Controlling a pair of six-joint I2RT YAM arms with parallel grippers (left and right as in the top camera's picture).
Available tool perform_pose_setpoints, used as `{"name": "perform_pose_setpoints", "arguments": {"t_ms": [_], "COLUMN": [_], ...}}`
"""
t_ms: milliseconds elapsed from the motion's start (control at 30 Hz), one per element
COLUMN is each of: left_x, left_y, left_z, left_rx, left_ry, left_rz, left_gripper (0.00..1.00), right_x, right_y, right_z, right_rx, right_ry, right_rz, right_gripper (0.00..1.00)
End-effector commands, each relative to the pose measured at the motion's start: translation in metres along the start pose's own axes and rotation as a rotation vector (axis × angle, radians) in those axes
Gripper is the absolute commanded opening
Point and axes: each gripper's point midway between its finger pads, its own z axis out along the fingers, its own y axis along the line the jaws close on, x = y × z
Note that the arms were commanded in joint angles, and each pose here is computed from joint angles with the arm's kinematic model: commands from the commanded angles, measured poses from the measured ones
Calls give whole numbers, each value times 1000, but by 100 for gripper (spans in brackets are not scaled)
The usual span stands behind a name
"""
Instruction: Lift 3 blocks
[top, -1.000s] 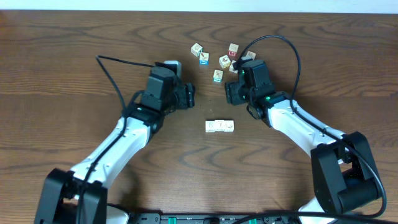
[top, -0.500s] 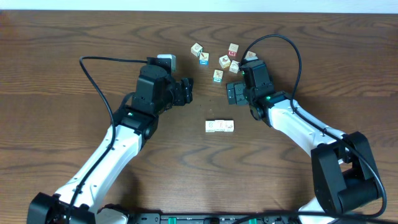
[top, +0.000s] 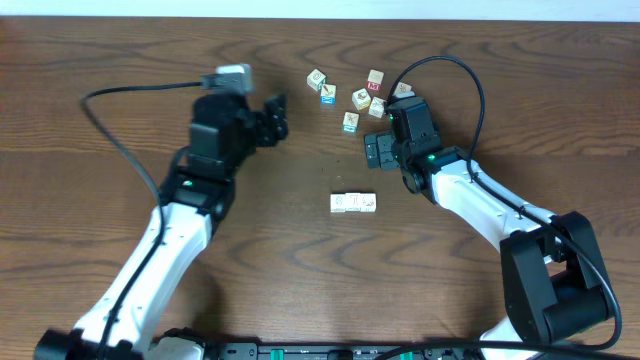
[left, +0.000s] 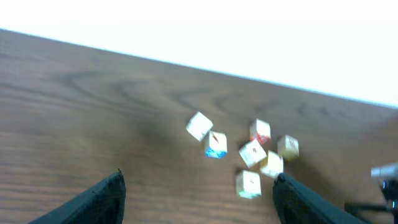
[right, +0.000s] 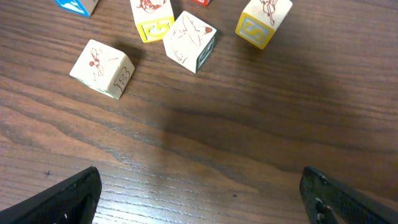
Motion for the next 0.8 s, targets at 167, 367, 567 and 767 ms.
{"name": "perform_pose_setpoints", "arguments": {"t_ms": [167, 367, 567, 767], "left_x": [-90, -96, -93, -66], "left_y": [11, 6, 4, 26], "left_z": [-89, -167, -229, -257], "left_rx": [-75, -113, -103, -155], "left_ry": [-282, -360, -507, -602], "left_rz": [80, 165, 179, 161], "left_gripper": [77, 77, 77, 77], "right_x": [-6, -6, -6, -6], "right_y": [-4, -4, -4, -4], "right_z": [0, 0, 0, 0], "right_rx": [18, 18, 18, 18], "right_ry": [-11, -11, -11, -11], "right_rz": [-3, -3, -3, -3], "right_gripper": [99, 99, 99, 99]}}
